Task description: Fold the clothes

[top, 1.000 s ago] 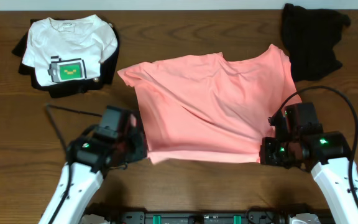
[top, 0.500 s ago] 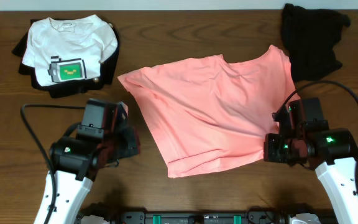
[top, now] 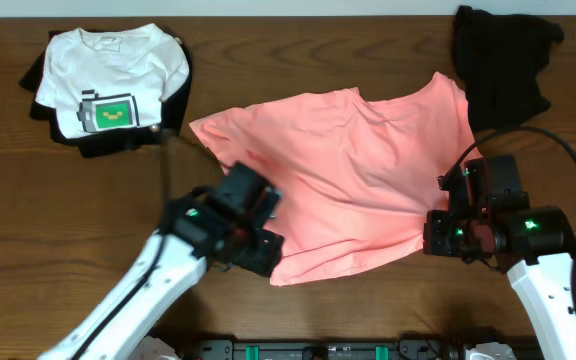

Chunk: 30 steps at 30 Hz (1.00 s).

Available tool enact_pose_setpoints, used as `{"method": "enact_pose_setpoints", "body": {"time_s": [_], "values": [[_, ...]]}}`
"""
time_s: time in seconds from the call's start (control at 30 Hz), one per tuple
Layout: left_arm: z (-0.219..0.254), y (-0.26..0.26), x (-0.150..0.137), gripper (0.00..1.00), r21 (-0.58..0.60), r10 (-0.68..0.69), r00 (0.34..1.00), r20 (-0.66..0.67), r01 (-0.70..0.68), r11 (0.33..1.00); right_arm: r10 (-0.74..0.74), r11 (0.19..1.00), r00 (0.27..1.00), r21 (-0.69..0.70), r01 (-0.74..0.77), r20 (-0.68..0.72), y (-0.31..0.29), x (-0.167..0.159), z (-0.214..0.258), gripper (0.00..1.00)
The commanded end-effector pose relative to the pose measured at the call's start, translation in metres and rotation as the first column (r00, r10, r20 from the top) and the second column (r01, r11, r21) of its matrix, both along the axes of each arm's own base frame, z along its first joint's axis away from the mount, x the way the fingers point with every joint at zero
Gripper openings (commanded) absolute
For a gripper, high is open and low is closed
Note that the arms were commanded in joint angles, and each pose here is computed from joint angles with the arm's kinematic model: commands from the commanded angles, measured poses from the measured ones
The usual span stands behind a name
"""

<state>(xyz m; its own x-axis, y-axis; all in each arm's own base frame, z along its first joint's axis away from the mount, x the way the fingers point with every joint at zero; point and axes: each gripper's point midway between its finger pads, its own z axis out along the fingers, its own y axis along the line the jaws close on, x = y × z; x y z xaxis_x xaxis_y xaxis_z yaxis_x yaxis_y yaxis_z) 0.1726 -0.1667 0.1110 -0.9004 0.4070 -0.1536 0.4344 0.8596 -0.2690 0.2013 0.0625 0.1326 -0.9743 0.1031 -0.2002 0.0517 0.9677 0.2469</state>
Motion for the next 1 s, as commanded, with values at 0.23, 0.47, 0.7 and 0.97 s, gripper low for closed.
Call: {"method": "enact_pose_setpoints", "body": {"time_s": [0.23, 0.47, 0.7, 0.97], "values": [[-0.066, -0.005, -0.013, 0.66, 0.128, -0.154, 0.965, -0.211, 0.183, 0.975, 0.010, 1.000, 1.000, -0.014, -0.009, 0.027, -0.003, 0.004, 0.007, 0.01], [-0.091, -0.010, -0.029, 0.65, 0.113, -0.145, 0.921, -0.362, 0.198, 0.974, 0.009, 1.000, 1.000, -0.014, -0.009, 0.028, -0.003, 0.004, 0.007, 0.01], [-0.090, -0.032, -0.038, 0.63, -0.034, -0.273, 0.889, -0.369, 0.281, 0.959, 0.008, 1.000, 1.000, -0.017, -0.007, 0.028, -0.004, 0.004, 0.007, 0.01], [-0.093, -0.045, -0.039, 0.61, -0.045, -0.336, 0.887, -0.317, 0.340, 0.939, 0.008, 1.000, 1.000, -0.018, -0.008, 0.027, -0.004, 0.004, 0.007, 0.01]]}}
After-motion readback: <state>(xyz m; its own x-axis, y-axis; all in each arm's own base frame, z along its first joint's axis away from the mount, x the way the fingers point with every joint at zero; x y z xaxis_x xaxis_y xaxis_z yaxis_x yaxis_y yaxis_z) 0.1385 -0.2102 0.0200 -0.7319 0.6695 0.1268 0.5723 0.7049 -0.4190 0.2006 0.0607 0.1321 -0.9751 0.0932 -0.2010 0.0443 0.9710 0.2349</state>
